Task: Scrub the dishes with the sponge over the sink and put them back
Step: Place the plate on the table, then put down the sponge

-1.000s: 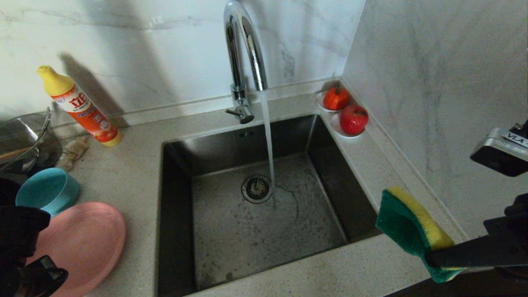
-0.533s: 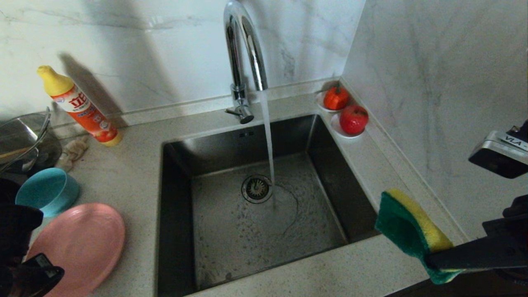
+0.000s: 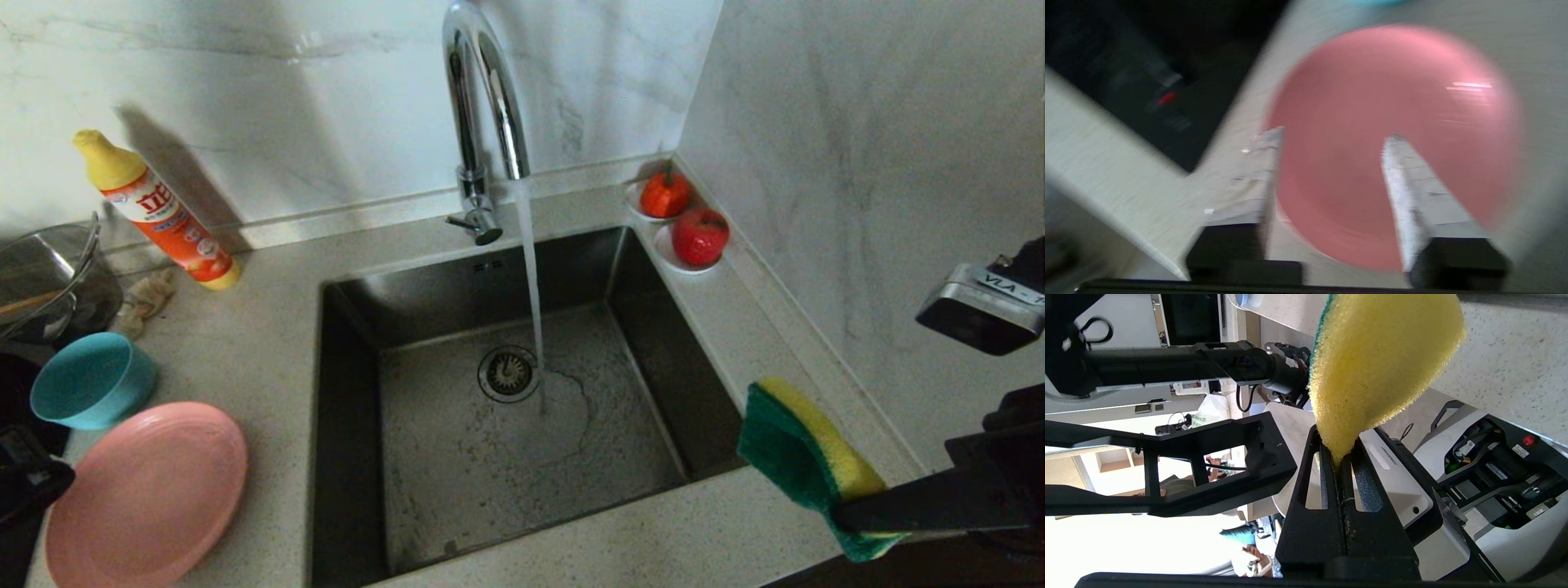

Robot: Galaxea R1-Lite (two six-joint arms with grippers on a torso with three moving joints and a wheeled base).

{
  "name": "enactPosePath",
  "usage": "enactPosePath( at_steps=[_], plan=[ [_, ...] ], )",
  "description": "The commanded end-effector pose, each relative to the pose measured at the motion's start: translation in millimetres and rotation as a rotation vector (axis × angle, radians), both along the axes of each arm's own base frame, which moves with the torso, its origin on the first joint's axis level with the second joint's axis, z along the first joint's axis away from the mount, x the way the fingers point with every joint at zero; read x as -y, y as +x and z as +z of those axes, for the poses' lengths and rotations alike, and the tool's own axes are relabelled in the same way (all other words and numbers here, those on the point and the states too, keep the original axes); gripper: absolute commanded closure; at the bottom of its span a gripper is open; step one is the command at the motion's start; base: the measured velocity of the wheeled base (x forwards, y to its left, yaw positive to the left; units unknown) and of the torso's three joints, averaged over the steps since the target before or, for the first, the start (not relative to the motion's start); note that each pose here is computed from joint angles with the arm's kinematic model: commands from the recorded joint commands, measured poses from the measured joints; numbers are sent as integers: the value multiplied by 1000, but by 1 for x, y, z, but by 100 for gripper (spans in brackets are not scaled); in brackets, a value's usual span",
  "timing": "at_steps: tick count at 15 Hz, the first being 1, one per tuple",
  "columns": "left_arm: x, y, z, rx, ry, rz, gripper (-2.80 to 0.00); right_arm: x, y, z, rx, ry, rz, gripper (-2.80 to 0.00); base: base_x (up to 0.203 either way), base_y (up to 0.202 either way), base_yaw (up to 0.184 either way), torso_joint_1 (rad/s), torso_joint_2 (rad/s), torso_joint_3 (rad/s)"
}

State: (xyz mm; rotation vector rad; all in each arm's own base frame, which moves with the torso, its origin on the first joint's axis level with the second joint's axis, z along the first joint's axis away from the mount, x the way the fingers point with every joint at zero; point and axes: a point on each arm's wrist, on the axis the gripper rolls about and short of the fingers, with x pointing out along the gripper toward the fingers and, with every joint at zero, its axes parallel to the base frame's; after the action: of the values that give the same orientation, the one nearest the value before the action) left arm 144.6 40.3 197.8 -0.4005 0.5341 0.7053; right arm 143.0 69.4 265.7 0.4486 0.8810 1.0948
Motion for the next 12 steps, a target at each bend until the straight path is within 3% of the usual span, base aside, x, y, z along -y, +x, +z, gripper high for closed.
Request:
enactPosePath(
  at_steps=[1, 4, 6, 8, 10, 12],
  plan=[
    [9, -15, 36, 132, 33, -152, 0, 0, 1, 1, -5, 3, 0, 0, 0, 0, 0, 0, 0, 0],
    [23, -30, 56, 194, 118, -343, 0, 0, 0, 2, -5, 3, -4, 0, 0, 0, 0, 0, 0, 0],
    [32, -36, 59, 211, 133, -454, 0, 1, 0, 2, -6, 2, -8, 0, 0, 0, 0, 0, 0, 0],
    [41, -31, 59, 220, 77, -609, 0, 3, -1, 1, -6, -5, -27, 0, 0, 0, 0, 0, 0, 0],
    [52, -16, 52, 167, -1, -763, 0, 4, -1, 0, -4, -16, -44, 0, 0, 0, 0, 0, 0, 0],
    [63, 7, 40, 81, -49, -841, 0, 9, 3, -1, 0, -22, -87, 0, 0, 0, 0, 0, 0, 0]
  ],
)
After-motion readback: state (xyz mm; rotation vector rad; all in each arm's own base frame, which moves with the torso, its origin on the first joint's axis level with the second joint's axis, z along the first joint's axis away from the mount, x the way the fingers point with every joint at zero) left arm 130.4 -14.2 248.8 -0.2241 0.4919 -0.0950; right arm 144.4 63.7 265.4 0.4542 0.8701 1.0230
